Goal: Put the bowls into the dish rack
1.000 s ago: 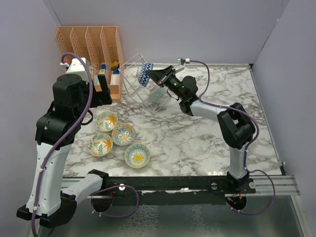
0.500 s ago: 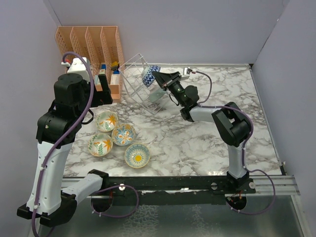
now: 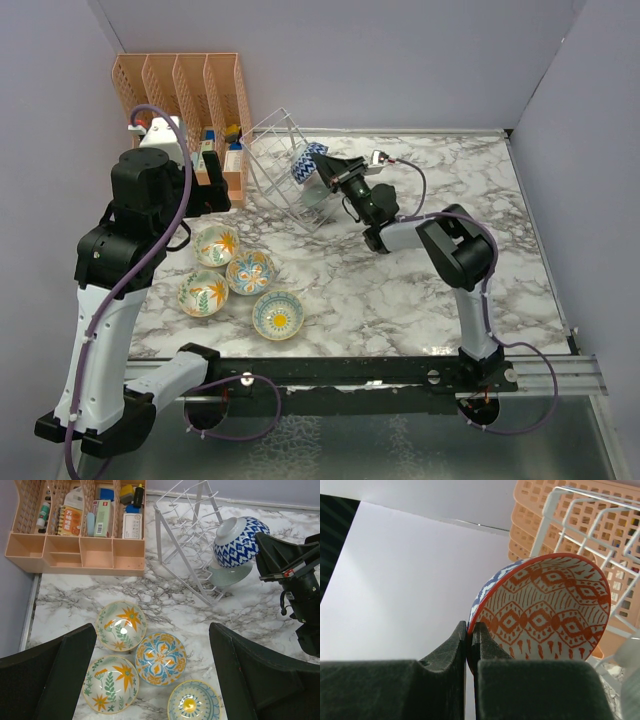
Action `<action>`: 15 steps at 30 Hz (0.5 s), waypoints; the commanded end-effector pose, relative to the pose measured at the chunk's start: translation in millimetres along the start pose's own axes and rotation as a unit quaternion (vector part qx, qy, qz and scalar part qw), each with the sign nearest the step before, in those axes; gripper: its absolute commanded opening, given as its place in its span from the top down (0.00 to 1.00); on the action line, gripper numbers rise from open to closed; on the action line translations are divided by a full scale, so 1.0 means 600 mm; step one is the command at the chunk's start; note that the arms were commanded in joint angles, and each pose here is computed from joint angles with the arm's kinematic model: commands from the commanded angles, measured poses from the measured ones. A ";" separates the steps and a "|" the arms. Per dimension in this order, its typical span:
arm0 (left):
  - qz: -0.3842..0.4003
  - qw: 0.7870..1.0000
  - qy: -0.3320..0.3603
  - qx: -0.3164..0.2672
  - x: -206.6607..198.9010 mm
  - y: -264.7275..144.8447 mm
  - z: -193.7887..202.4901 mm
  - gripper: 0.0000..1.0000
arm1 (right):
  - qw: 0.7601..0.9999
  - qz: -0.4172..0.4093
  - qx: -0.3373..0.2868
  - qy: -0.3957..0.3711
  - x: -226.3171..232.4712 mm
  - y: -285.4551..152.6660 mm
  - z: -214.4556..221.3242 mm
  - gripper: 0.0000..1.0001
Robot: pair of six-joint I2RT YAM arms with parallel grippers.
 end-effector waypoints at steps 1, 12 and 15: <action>0.013 1.000 0.007 0.006 -0.005 -0.001 0.006 0.01 | 0.999 -0.035 -0.026 0.019 0.013 -0.001 -0.006 0.99; 0.017 1.000 0.007 0.013 -0.006 0.003 0.016 0.01 | 0.999 -0.012 -0.035 0.030 -0.030 -0.010 0.003 0.99; 0.017 1.000 0.008 0.012 -0.006 0.004 0.016 0.01 | 0.999 -0.001 -0.039 0.031 -0.040 -0.015 0.004 0.99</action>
Point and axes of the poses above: each gripper's point midway between its finger pads, its own y axis out along the fingers, its own x axis along the line the jaws close on, z = x × y, the point moved 3 cm from there along -y, back along the fingers, and after that the axes turned 2 degrees about -y, right-handed, at the moved point
